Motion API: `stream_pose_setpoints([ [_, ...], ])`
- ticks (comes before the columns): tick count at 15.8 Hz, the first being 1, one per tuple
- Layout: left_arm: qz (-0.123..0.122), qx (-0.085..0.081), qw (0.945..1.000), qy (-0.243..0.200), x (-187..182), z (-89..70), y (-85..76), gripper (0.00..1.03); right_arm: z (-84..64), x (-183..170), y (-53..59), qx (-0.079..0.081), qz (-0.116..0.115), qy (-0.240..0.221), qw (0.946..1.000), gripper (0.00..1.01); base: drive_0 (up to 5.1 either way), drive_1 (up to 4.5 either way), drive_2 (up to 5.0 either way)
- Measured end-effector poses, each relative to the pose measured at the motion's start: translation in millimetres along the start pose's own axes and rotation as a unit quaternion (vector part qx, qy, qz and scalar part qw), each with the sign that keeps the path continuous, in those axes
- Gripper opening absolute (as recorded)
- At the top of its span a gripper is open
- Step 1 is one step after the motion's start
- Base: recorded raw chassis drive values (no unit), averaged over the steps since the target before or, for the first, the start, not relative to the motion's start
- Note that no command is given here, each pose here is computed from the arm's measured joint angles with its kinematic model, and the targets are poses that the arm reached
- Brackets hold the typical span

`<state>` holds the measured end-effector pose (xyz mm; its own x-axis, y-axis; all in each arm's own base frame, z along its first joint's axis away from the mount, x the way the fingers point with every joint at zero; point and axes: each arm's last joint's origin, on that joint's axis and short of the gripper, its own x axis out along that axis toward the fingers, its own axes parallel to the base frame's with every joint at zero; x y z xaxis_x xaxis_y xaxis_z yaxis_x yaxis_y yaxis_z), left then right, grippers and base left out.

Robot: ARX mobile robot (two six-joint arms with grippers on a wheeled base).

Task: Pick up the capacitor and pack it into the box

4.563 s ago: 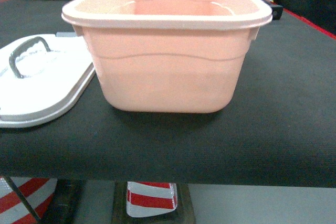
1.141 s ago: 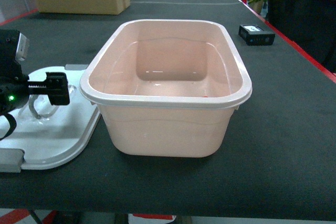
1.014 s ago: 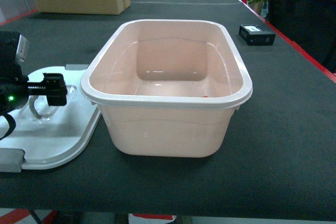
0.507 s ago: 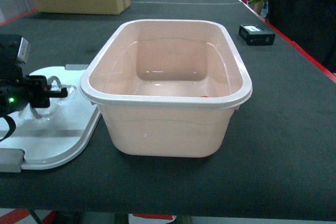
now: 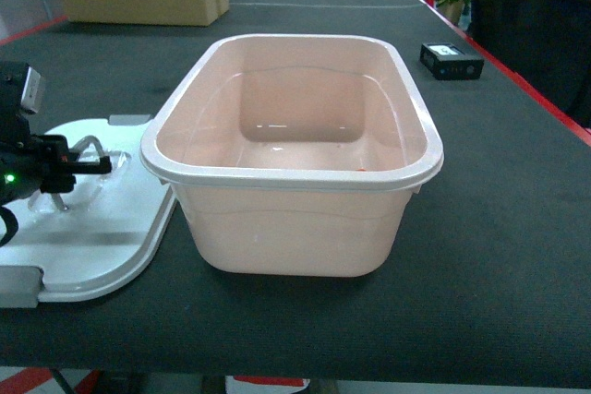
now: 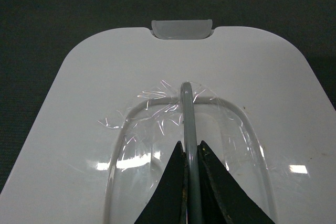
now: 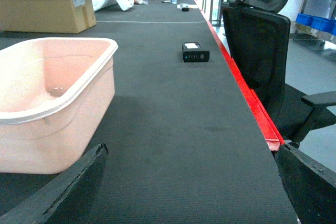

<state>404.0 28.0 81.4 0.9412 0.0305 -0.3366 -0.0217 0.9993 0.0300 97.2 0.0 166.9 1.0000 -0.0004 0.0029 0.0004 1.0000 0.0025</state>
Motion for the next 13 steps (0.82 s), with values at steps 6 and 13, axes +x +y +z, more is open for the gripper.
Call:
stream_pose_setpoints([
  [6,0.051,-0.004,0.9962,-0.071,-52,108.4,1.6,0.02,0.0,0,0.0,0.0,0.0,0.0,1.0,0.98,0.0,0.0,0.0],
  [13,-0.018,-0.04,0.991,-0.126,-110,182.2,-94.5,0.02,0.0,0,0.0,0.0,0.0,0.0,1.0,0.98,0.0,0.0,0.0],
])
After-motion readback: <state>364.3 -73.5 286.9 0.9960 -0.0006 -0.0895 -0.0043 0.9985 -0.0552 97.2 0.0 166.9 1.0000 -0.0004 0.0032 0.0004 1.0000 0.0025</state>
